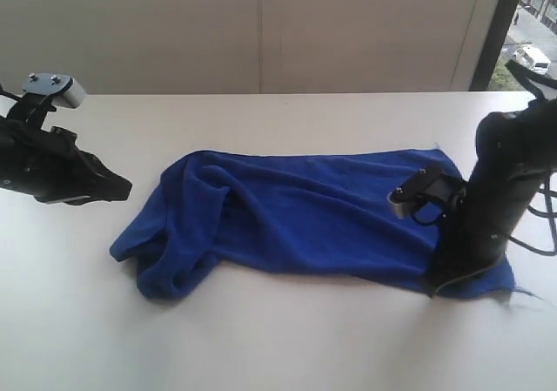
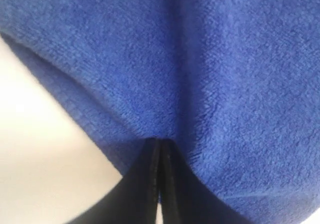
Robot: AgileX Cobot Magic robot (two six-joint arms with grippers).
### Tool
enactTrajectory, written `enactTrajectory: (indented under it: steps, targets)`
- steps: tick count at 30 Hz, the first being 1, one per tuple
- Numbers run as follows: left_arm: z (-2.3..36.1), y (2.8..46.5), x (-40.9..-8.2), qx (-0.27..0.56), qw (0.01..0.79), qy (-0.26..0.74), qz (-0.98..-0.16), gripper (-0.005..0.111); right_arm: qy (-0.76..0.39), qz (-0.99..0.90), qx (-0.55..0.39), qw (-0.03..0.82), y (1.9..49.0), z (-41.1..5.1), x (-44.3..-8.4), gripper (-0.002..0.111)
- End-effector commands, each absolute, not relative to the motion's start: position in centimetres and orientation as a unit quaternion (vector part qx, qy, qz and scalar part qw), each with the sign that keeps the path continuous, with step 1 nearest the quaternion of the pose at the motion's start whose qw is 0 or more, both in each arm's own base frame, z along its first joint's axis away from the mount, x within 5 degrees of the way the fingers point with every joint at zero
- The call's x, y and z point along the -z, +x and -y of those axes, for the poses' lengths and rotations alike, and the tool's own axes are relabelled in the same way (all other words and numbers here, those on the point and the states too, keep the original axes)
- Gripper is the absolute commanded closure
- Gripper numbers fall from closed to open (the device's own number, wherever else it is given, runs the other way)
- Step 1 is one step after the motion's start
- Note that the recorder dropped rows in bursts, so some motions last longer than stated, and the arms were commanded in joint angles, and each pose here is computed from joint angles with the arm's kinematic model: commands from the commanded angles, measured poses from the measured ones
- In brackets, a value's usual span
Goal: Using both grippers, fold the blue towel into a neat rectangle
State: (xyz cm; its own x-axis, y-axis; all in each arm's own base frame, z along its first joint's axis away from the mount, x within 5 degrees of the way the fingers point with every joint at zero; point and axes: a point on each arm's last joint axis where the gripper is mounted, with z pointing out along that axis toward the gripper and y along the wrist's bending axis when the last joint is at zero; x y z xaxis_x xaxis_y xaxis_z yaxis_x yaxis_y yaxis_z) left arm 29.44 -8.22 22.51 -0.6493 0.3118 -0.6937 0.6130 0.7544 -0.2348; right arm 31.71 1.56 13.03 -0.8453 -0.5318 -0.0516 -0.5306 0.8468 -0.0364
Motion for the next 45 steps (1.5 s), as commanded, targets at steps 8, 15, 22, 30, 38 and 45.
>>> enactTrajectory:
  steps: [8,15,22,30,38,45]
  targets:
    - [9.2,29.0,-23.6,0.296,0.341,0.289,-0.845,0.107,-0.299,-0.941,0.063,-0.145,23.9,0.5,-12.7,0.108]
    - [9.6,28.7,-23.8,0.316,0.345,0.316,-0.825,0.107,-0.233,-0.955,0.149,-0.105,24.8,1.7,-13.4,0.108]
    - [11.7,27.6,-23.6,0.305,0.354,0.455,-0.758,0.105,-0.202,-0.971,0.128,0.031,26.3,0.8,-17.5,0.108]
    - [15.8,26.0,-20.0,0.289,0.279,0.584,-0.705,0.054,-0.191,-0.969,0.09,0.13,27.0,-0.8,-20.1,0.108]
    - [17.4,26.8,-16.5,0.222,0.256,0.596,-0.728,0.05,-0.219,-0.963,0.046,0.151,27.1,-3.0,-20.1,0.108]
    - [18.0,27.2,-15.7,0.184,0.268,0.603,-0.729,0.05,-0.235,-0.96,0.031,0.148,27.2,-4.1,-19.6,0.108]
